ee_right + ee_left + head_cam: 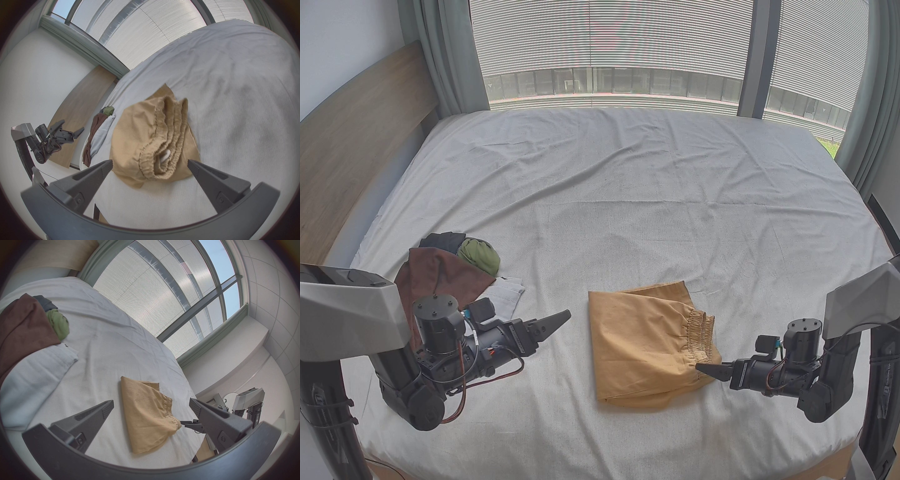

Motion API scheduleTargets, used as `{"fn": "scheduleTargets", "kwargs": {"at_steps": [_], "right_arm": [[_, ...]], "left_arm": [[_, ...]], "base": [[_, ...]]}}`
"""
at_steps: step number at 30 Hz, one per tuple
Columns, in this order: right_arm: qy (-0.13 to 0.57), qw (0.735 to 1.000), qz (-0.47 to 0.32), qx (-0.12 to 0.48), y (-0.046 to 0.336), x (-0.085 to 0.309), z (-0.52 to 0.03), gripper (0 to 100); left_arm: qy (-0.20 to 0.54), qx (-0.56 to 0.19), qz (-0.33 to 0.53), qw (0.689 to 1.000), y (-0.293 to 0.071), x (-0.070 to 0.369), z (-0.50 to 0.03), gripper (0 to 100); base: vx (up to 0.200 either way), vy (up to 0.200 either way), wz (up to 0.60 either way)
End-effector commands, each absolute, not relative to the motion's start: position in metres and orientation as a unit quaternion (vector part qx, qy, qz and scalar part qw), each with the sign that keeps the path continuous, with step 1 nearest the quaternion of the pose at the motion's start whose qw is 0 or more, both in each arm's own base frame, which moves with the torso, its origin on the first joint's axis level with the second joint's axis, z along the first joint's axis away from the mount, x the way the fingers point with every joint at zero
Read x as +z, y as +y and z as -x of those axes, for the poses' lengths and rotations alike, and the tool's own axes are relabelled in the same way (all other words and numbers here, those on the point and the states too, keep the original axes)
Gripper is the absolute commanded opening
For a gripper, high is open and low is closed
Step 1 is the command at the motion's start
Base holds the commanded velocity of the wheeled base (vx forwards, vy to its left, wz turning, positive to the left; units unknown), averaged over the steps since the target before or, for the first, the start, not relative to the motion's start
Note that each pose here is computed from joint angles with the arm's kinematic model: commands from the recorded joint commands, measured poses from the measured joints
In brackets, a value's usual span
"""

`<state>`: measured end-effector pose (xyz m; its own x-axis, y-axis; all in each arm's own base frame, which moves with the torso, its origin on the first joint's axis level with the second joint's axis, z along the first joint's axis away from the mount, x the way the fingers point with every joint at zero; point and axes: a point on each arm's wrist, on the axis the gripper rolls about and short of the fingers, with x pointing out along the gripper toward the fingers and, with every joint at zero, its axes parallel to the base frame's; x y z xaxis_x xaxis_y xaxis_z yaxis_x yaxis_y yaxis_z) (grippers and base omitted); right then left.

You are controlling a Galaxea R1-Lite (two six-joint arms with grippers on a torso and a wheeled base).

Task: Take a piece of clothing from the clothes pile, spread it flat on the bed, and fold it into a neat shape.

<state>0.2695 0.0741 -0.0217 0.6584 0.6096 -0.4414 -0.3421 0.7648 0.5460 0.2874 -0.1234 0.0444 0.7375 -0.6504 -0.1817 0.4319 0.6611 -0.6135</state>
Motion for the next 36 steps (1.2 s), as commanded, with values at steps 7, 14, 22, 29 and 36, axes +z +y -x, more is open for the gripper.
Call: {"fn": "scheduleTargets", "kwargs": {"at_steps": [7, 14, 22, 29, 36], "right_arm": [[0.341, 0.877, -0.21, 0.266, 0.083, -0.045, -0.273, 100], [0.338, 0.881, -0.206, 0.261, 0.089, -0.051, -0.279, 100], [0.327, 0.884, -0.207, 0.261, 0.089, -0.047, -0.283, 0], [0.308, 0.89, -0.21, 0.262, 0.086, -0.033, -0.283, 0], [0.309, 0.893, -0.213, 0.25, 0.08, -0.035, -0.284, 0]], "left_arm": [[0.203, -0.291, 0.28, 0.892, -0.112, 0.041, -0.287, 100], [0.207, -0.29, 0.279, 0.892, -0.113, 0.038, -0.287, 100], [0.21, -0.289, 0.28, 0.891, -0.113, 0.037, -0.287, 100], [0.214, -0.288, 0.279, 0.891, -0.114, 0.034, -0.287, 100], [0.215, -0.287, 0.279, 0.891, -0.114, 0.033, -0.288, 100]], "base": [[0.0, 0.0, 0.0], [0.0, 0.0, 0.0], [0.0, 0.0, 0.0], [0.0, 0.0, 0.0], [0.0, 0.0, 0.0]]}}
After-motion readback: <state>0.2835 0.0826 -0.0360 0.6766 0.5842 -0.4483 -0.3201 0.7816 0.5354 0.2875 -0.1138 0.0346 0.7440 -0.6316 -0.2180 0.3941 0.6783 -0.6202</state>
